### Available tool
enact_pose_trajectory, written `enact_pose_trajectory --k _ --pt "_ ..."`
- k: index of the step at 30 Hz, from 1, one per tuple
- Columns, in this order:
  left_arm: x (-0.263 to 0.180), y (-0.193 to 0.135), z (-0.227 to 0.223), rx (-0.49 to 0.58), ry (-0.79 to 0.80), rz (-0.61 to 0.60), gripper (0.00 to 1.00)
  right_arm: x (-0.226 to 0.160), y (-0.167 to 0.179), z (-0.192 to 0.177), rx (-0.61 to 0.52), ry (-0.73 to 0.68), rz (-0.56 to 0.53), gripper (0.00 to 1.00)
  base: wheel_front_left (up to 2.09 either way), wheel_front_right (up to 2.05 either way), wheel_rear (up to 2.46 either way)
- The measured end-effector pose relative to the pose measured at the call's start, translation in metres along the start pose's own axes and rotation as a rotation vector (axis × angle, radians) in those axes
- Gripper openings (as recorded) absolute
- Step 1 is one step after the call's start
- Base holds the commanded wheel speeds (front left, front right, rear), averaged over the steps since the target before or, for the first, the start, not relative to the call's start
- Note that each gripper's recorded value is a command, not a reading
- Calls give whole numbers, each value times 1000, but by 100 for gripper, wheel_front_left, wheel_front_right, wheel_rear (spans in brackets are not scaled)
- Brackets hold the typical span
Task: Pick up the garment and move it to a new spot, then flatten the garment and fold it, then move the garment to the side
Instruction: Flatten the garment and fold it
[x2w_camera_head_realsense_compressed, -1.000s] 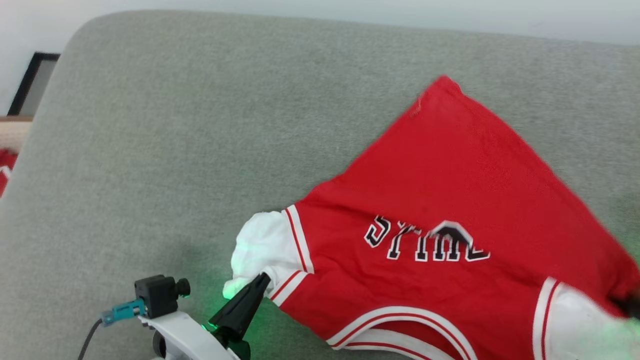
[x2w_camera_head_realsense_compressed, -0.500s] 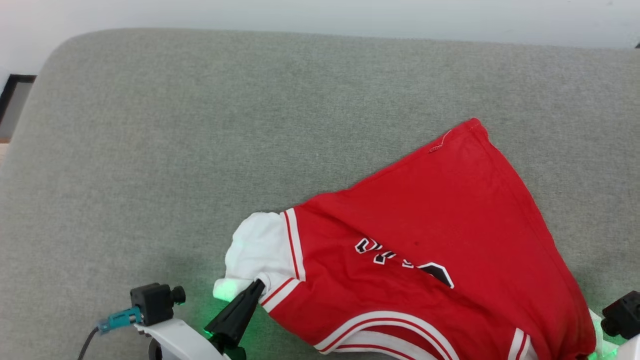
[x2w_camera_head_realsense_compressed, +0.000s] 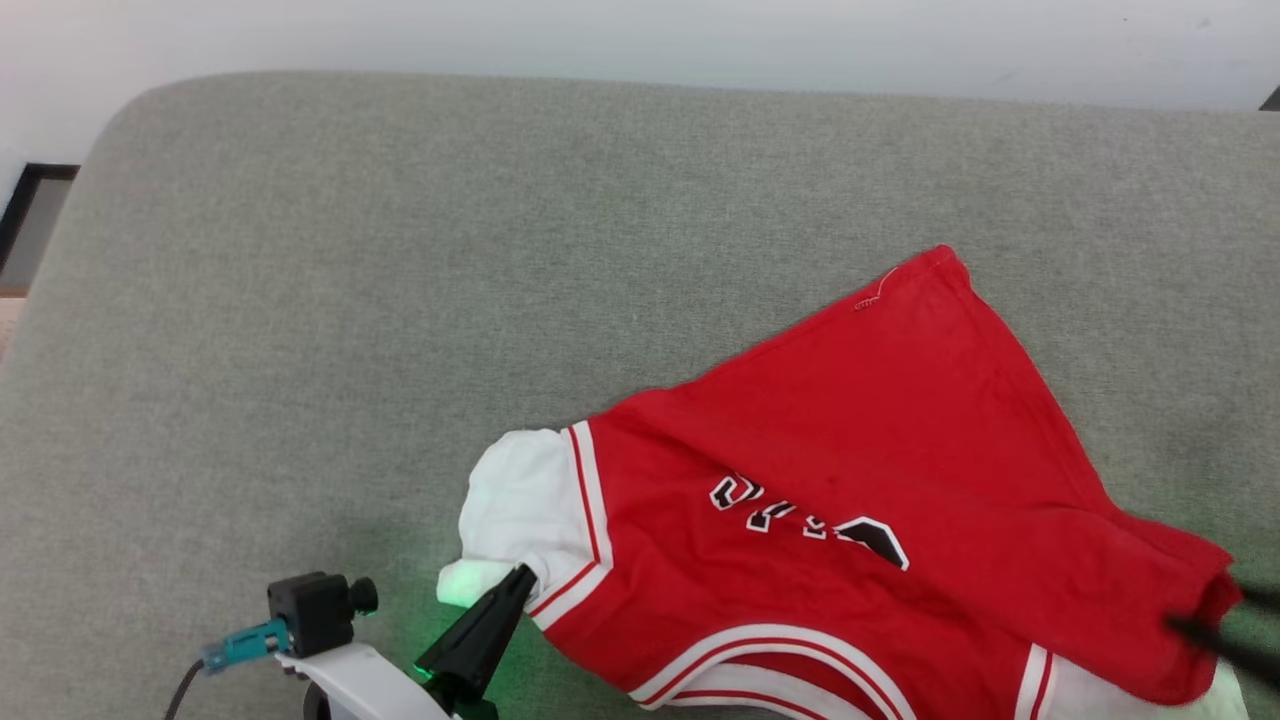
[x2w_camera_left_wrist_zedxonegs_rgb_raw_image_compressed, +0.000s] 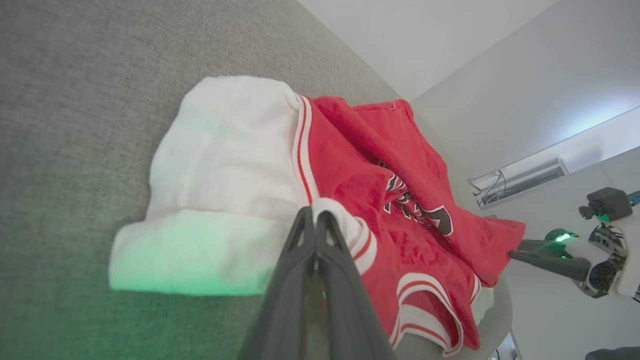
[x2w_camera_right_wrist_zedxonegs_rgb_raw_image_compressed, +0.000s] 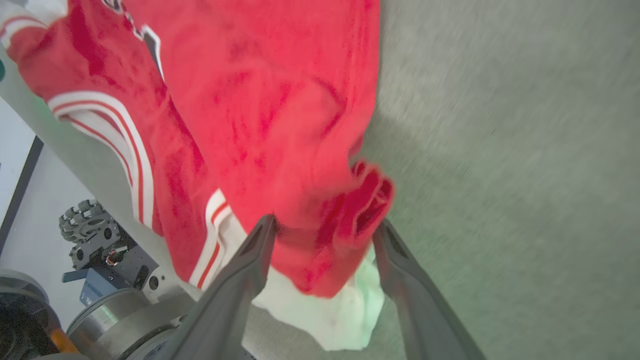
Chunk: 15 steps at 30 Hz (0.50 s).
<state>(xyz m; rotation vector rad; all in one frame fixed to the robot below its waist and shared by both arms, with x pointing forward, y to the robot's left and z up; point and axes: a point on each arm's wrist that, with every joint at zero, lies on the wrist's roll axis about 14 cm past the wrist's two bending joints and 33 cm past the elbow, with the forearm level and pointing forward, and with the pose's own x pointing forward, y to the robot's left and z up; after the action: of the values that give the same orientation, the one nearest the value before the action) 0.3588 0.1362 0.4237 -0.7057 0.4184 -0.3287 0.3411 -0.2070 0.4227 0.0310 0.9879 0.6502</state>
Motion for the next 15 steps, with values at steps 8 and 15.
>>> enact_pose_trajectory --k 8,15 --pt "0 -4 2 0 -15 -8 0 -22 -37 120 -157 -282 -131 100 0 0 0" --pt "12 -7 -4 -15 -4 -16 0 47 -24 184 -255 -326 -105 100 0 0 0"
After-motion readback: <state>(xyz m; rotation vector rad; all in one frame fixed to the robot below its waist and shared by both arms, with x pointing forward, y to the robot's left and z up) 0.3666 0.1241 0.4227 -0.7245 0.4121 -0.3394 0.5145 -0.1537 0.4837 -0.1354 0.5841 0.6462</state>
